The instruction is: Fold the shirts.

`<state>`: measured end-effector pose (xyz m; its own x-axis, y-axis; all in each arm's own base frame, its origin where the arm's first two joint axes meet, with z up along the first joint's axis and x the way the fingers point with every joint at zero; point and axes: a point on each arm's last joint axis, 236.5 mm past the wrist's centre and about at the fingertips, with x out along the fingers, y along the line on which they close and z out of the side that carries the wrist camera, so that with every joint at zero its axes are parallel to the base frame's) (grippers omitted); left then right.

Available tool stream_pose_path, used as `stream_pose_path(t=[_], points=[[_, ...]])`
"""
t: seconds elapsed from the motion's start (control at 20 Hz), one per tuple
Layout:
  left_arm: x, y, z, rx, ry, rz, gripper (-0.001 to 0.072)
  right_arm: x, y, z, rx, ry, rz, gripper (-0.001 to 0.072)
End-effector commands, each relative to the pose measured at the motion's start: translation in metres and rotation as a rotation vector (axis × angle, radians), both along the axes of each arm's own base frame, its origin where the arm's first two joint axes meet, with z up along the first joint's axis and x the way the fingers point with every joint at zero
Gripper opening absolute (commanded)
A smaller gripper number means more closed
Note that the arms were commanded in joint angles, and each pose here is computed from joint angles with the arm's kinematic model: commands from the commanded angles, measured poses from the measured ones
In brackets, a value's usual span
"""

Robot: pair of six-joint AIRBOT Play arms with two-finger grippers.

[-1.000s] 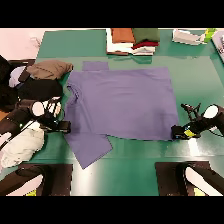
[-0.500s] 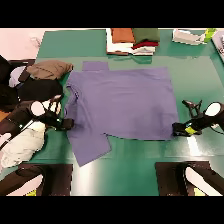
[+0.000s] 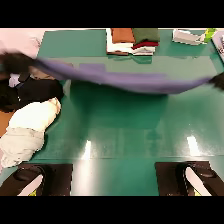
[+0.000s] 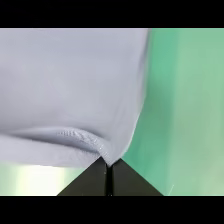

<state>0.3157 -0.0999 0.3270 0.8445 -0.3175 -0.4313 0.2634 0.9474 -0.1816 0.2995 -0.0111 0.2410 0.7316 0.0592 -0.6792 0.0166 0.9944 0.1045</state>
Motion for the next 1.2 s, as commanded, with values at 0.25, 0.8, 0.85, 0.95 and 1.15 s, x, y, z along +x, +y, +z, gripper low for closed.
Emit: stream_pose_path(t=[0.25,0.8,0.85,0.95,1.15], points=[[-0.138,0.047,0.255,-0.111,-0.706,0.072,0.0024,-0.069,-0.013,0.247,-0.195,-0.572,-0.086,0.0016],[0.076,0.023,-0.031,0.192,0.193,0.096,0.0026,0.058,-0.028,0.068,-0.062,-0.017,-0.039,0.0015],[0.097,0.016,-0.078,0.212,0.289,0.084,0.0026,0.072,-0.028,0.032,-0.041,0.077,-0.03,0.0015],[0.13,0.009,-0.159,0.248,0.425,0.073,0.0026,0.096,-0.025,-0.048,-0.015,0.267,-0.002,0.0015],[0.183,-0.003,-0.261,0.276,0.519,0.06,0.0026,0.131,-0.022,-0.181,0.03,0.513,0.013,0.0015]])
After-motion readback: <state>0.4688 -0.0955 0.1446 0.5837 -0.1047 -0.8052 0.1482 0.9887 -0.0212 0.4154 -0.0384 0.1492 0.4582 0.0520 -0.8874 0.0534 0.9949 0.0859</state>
